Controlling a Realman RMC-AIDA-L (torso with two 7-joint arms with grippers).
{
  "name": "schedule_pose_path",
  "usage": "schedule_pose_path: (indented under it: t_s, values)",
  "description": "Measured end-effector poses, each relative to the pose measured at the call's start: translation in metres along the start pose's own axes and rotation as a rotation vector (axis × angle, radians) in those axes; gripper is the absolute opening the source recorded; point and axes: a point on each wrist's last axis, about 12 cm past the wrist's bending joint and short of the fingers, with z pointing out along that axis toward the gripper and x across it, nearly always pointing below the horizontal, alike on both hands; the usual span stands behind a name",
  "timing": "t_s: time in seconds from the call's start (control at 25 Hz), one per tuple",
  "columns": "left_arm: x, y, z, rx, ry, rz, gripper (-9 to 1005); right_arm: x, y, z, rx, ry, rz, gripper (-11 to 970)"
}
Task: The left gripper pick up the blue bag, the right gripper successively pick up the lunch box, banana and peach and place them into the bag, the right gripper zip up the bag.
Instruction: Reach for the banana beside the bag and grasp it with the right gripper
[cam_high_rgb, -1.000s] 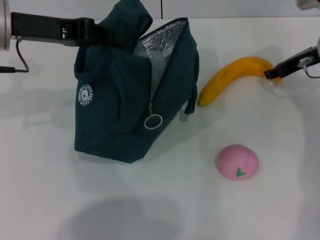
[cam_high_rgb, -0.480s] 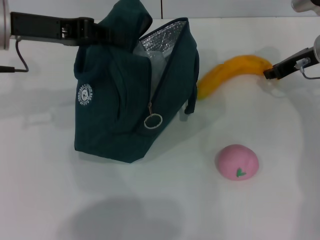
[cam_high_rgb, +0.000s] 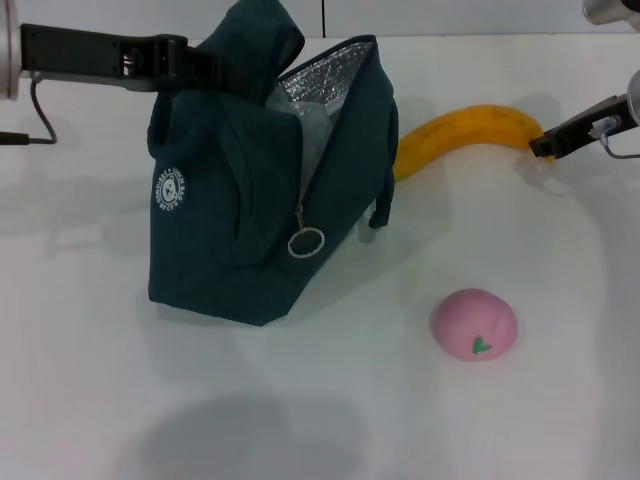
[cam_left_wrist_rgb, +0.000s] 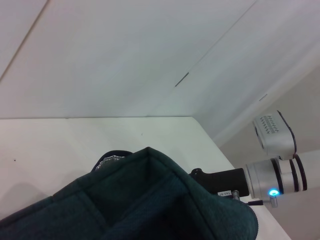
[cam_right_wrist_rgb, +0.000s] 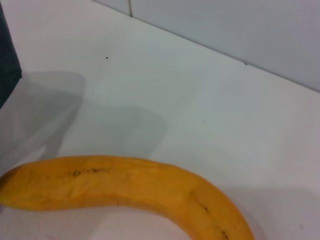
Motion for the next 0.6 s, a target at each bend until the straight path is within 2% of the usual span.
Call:
schedule_pose_path:
  t_s: [0.6]
  values:
    - [-0.0005, -0.0003, -0.0004, -0.002, -0.001, 0.003, 36, 0.0000, 0.0003, -0.0004, 0.002, 0.007, -0.015, 180]
